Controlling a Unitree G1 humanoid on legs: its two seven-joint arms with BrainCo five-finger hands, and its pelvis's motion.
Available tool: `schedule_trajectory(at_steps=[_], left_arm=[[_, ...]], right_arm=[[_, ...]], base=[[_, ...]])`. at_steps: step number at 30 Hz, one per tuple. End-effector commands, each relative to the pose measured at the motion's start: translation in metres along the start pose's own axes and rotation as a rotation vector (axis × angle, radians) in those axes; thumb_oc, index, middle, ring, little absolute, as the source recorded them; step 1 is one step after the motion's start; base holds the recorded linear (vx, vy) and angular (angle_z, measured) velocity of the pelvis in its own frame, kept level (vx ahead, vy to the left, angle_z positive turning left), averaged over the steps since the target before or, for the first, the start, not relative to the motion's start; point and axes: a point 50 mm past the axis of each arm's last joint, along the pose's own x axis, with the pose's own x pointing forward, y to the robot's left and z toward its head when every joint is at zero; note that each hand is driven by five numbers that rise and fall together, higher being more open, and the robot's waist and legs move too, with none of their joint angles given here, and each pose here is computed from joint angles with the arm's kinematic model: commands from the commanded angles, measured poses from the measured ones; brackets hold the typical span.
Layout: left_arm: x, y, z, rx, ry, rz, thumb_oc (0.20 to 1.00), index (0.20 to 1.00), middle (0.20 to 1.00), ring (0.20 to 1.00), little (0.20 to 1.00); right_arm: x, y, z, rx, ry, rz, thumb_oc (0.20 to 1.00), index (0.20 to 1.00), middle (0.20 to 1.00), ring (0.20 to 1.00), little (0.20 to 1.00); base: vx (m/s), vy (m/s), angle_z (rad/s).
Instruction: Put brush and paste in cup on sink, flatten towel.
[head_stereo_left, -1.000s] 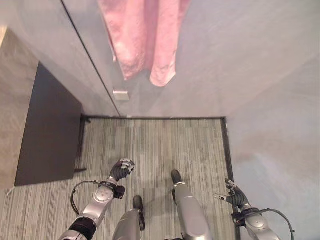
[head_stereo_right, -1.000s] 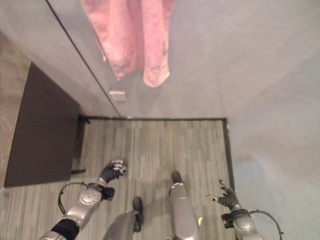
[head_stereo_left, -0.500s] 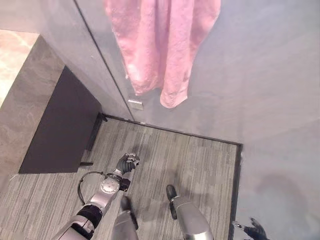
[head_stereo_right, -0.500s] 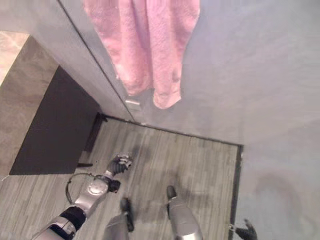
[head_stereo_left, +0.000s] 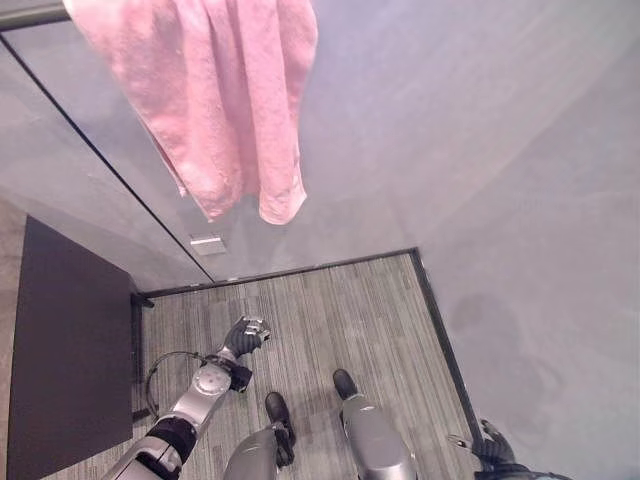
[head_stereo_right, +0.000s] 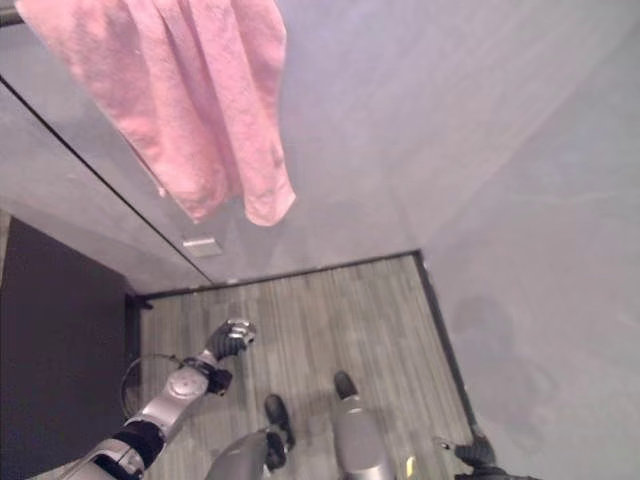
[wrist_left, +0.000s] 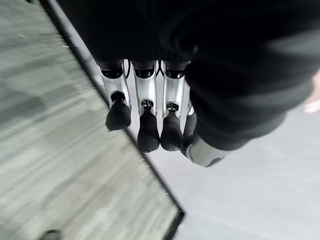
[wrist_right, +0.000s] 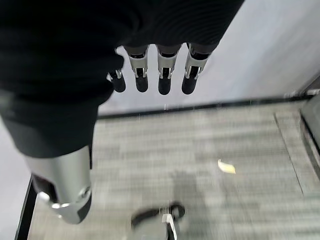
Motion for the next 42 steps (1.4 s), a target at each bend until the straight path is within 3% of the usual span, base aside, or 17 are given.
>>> schedule_trajectory(at_steps=[1,17,18,30,31,32,34,42], left_arm=[[-0.006,0.018,0.012,-0.022,-0.098,0.058,0.200,0.200,0.200,0.200,0.200],[-0.042,0.019,-0.038,-0.174,0.057,0.121,0.200,0.200,0.200,0.200,0.200],[-0.024,0.005,-0.040,-0.129,0.164,0.077,0.200,0.200,0.200,0.200,0.200],[-0.034,0.009,-0.058,-0.144,0.228,0.103,0.200,0.200,0.200,0.200,0.200],[-0.047,0.019,-0.080,-0.168,0.325,0.174,0.391,0.391,0.391,0.391,0.391],[-0.067,0.030,-0.103,-0.222,0.408,0.261,1.000,1.000,1.000,1.000,1.000],[-0.088,0.039,-0.123,-0.264,0.485,0.348,1.000,1.000,1.000,1.000,1.000],[-0.082,0.039,-0.122,-0.210,0.505,0.346,1.000,1.000,1.000,1.000,1.000]], right_arm=[[0.002,-0.008,0.008,-0.064,-0.041,-0.014,1.000,1.000,1.000,1.000,1.000],[0.001,-0.003,0.049,-0.013,-0.244,0.043,1.000,1.000,1.000,1.000,1.000],[0.004,-0.013,0.003,0.067,0.024,0.060,1.000,1.000,1.000,1.000,1.000],[0.002,-0.005,-0.007,0.052,0.068,0.099,1.000,1.000,1.000,1.000,1.000],[0.001,-0.009,-0.013,0.034,0.099,0.082,1.000,1.000,1.000,1.000,1.000],[0.000,-0.013,-0.013,0.037,0.087,0.076,1.000,1.000,1.000,1.000,1.000],[0.004,-0.015,0.002,0.045,0.025,0.077,1.000,1.000,1.000,1.000,1.000],[0.004,-0.022,0.005,0.055,0.006,0.042,1.000,1.000,1.000,1.000,1.000]], base=[[-0.04,0.055,-0.66],[0.04,-0.072,-0.32],[0.04,-0.046,0.13],[0.03,0.006,-0.01],[0.19,-0.018,-0.09],[0.21,-0.023,0.11],[0.10,-0.004,0.23],[0.04,0.140,0.97]])
